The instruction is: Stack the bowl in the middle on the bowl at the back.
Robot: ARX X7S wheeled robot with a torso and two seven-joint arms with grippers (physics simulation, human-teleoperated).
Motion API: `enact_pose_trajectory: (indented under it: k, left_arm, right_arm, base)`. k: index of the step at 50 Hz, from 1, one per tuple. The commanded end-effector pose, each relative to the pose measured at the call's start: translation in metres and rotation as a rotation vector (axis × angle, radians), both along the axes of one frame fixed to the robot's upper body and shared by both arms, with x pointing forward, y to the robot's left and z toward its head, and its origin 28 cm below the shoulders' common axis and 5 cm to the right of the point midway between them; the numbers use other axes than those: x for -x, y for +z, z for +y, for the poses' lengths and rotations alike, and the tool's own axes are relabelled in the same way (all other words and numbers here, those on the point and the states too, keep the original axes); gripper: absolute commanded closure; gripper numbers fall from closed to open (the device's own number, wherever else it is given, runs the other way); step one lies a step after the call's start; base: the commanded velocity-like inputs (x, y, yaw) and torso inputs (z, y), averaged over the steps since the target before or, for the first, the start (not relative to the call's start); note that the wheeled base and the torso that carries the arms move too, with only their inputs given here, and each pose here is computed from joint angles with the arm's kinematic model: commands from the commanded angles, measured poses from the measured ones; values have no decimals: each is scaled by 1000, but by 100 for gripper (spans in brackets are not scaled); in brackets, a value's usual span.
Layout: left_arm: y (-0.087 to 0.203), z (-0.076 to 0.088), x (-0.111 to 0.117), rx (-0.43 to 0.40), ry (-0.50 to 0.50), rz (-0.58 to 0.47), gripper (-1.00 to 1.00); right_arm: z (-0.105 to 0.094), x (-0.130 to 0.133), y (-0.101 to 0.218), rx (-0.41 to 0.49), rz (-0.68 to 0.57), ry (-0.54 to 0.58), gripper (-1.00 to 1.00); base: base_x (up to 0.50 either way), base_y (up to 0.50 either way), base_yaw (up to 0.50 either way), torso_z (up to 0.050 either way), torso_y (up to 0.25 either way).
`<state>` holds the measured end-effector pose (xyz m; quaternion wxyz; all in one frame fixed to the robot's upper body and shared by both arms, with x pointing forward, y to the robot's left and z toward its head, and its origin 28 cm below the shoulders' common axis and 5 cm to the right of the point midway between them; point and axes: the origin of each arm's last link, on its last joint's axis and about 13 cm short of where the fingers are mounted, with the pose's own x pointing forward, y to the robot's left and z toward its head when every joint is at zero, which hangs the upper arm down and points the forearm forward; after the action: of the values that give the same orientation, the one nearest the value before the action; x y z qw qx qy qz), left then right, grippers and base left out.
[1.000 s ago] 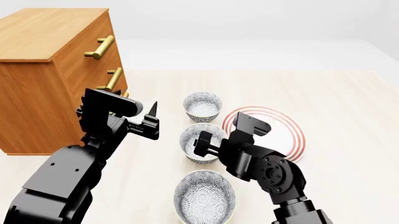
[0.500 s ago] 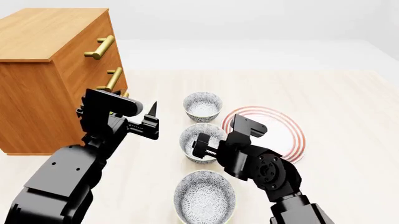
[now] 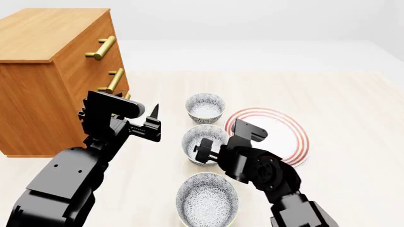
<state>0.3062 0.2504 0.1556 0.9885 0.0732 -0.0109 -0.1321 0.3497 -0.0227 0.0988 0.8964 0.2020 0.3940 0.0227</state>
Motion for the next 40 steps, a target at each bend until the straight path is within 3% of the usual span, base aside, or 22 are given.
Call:
enact_pose_trajectory:
  k: [1,32,40]
  left_arm:
    - [-2,1,-1,2,5,3,-100]
    - [-1,0,0,14,2,-1,-100]
    - [1,2,-1,17,9,-7,-100]
  right_arm:
    - [2,-2,-9,0,23,20,100]
    - [-1,-8,1,3,-31,-23,100]
    - [-4,-8,28,-15,-115,-27,100]
  base:
    - [0,0,0,0,0]
    - [0,0,0,0,0]
    - [0,0,0,0,0]
